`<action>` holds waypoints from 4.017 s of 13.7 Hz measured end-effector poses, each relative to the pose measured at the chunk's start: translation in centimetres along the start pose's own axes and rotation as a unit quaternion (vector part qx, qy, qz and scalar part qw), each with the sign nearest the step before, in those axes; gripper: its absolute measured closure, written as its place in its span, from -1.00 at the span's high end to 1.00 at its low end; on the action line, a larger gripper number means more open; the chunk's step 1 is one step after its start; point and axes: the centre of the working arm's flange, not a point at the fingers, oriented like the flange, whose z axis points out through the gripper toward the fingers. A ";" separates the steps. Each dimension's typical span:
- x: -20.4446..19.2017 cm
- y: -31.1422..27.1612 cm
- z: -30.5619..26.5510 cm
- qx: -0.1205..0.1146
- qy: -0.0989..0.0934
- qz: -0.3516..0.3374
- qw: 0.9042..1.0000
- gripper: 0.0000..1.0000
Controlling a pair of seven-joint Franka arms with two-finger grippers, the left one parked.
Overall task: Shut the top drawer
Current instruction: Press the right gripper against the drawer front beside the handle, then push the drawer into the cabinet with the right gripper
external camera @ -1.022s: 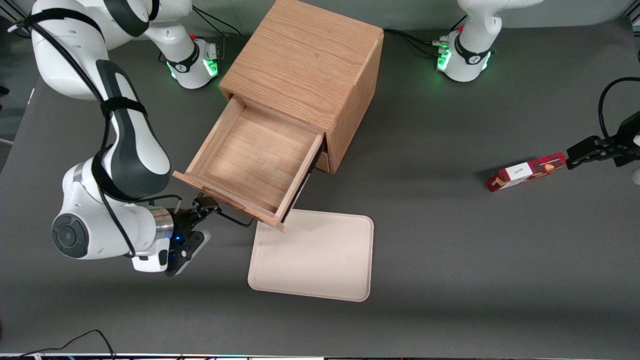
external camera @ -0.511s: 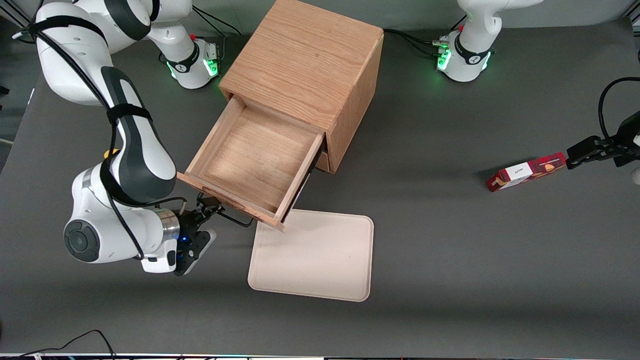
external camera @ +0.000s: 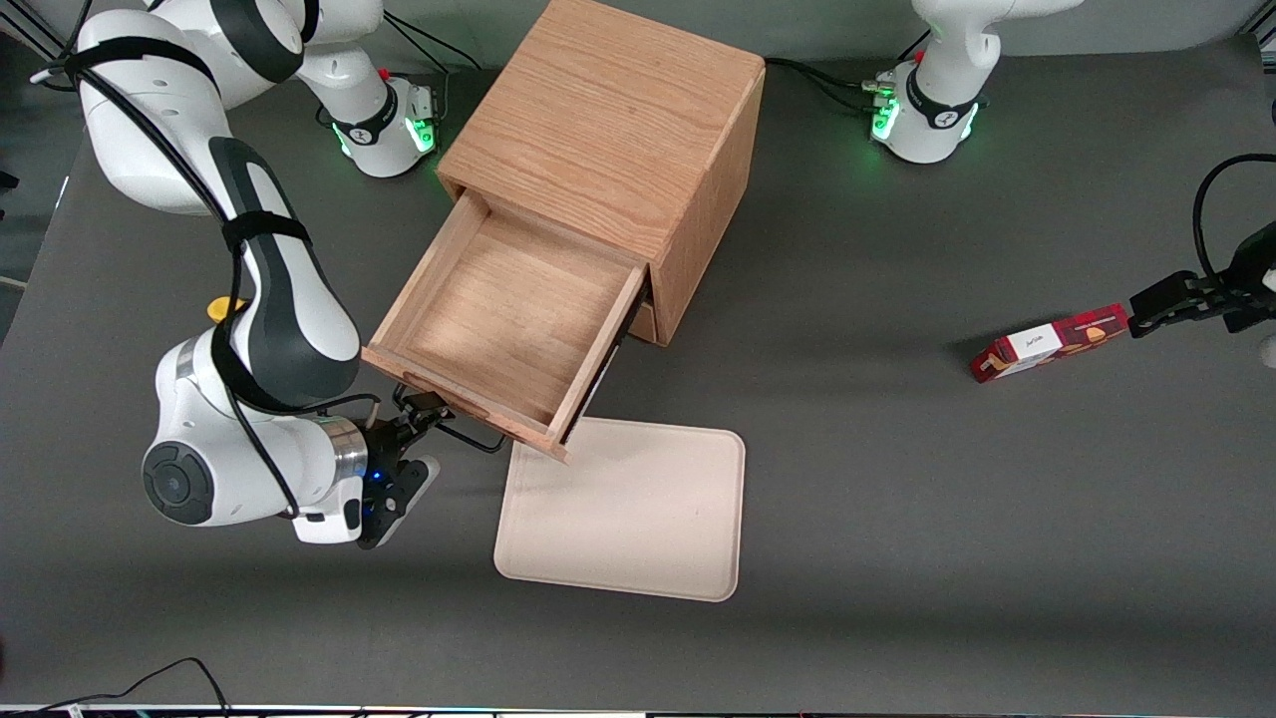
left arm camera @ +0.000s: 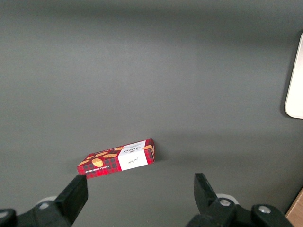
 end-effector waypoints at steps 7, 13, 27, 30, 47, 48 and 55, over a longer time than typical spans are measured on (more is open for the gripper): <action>0.3 0.0 0.7 -0.002 -0.001 -0.002 1.000 1.00; 0.5 -0.3 1.5 0.003 -0.008 -0.005 1.000 1.00; 0.5 -5.6 3.6 0.018 -0.045 -0.026 0.998 1.00; 0.5 -6.8 4.1 0.021 -0.053 -0.025 0.998 1.00; 0.2 -15.0 7.0 0.016 -0.087 -0.013 0.996 1.00; 0.2 -15.2 7.1 0.014 -0.087 -0.011 0.996 1.00; -0.3 -18.2 8.7 0.011 -0.098 -0.010 0.995 1.00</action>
